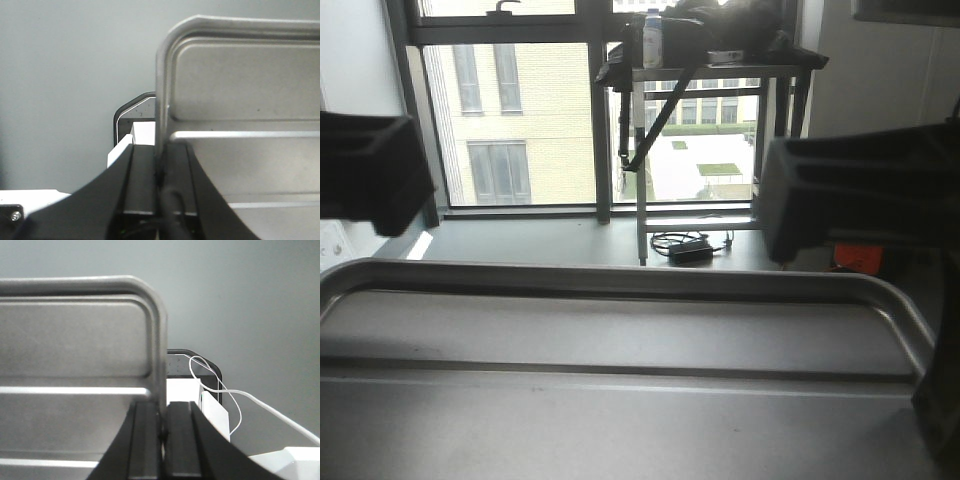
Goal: Grab silver tray and stack on right shelf
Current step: 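Hold the tray while the base drives to the other shelf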
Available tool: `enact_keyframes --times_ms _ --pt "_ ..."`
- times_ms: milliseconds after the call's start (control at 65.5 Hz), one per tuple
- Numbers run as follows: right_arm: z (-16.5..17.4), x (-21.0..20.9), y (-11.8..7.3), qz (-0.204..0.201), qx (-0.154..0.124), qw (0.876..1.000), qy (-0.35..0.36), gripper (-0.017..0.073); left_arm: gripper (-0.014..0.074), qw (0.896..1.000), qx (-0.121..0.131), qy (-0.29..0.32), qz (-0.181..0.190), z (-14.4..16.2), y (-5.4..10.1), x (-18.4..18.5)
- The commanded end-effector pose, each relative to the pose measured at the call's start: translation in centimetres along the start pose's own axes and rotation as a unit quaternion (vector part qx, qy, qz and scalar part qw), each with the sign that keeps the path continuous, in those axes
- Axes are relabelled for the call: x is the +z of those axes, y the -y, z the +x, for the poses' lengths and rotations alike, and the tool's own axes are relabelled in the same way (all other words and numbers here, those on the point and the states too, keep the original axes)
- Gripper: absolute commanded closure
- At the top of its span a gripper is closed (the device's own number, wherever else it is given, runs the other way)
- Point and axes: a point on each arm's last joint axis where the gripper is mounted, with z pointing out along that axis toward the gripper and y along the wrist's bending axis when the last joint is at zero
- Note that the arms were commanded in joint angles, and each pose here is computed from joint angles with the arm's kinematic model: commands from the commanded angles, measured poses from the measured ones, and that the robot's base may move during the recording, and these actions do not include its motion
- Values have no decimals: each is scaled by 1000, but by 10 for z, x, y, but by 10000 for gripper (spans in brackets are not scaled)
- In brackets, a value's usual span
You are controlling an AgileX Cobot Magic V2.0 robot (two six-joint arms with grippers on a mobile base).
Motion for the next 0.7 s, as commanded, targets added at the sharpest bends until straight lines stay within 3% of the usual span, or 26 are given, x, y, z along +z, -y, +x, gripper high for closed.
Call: enact_keyframes --times_ms 0,687 --pt "-7 -9 7 25 -9 999 25 501 694 996 9 -14 -84 2 -18 -11" --pt "-7 -9 7 25 -9 999 25 501 694 996 9 -14 -84 2 -18 -11"
